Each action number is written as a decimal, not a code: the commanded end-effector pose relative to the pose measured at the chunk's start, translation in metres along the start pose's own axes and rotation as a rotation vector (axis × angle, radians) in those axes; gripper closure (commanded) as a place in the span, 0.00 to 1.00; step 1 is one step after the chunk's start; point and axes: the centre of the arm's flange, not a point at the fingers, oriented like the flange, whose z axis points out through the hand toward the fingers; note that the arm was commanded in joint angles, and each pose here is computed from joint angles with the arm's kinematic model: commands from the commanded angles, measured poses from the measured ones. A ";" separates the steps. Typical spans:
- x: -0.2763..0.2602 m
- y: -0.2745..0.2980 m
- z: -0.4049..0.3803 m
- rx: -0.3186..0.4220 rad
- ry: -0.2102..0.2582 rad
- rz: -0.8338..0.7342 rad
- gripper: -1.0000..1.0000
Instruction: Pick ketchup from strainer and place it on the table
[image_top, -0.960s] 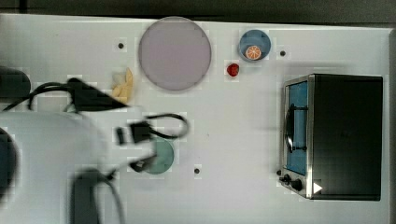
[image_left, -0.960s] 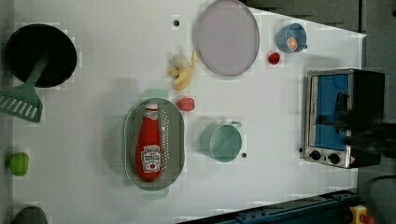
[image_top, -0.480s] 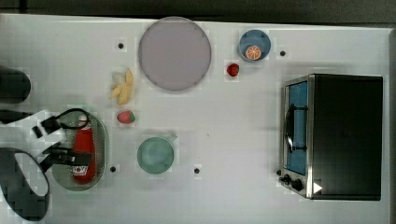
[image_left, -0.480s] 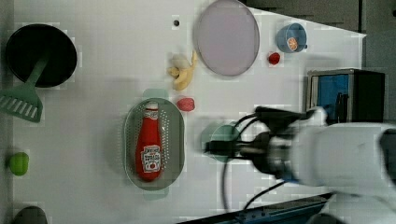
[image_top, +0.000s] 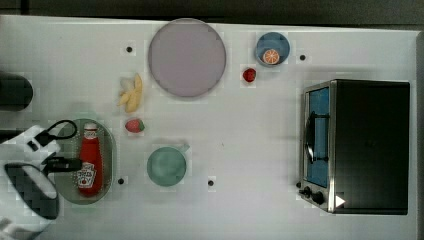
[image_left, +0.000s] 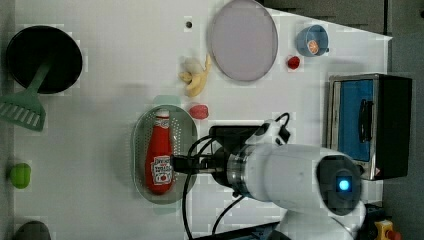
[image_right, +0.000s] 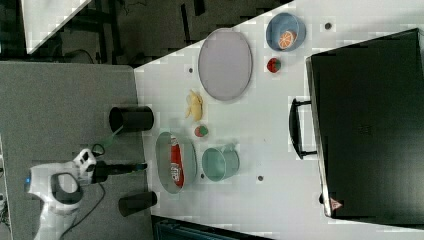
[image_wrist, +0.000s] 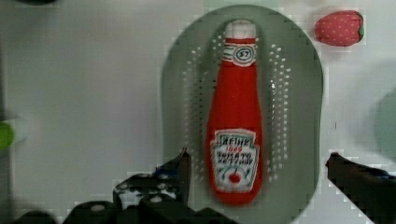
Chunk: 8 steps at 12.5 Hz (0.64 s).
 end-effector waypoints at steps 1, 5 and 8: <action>0.003 0.016 0.051 0.020 0.014 0.096 0.00; -0.004 0.010 0.111 0.091 -0.009 0.125 0.00; -0.008 0.008 0.147 0.112 -0.051 0.152 0.00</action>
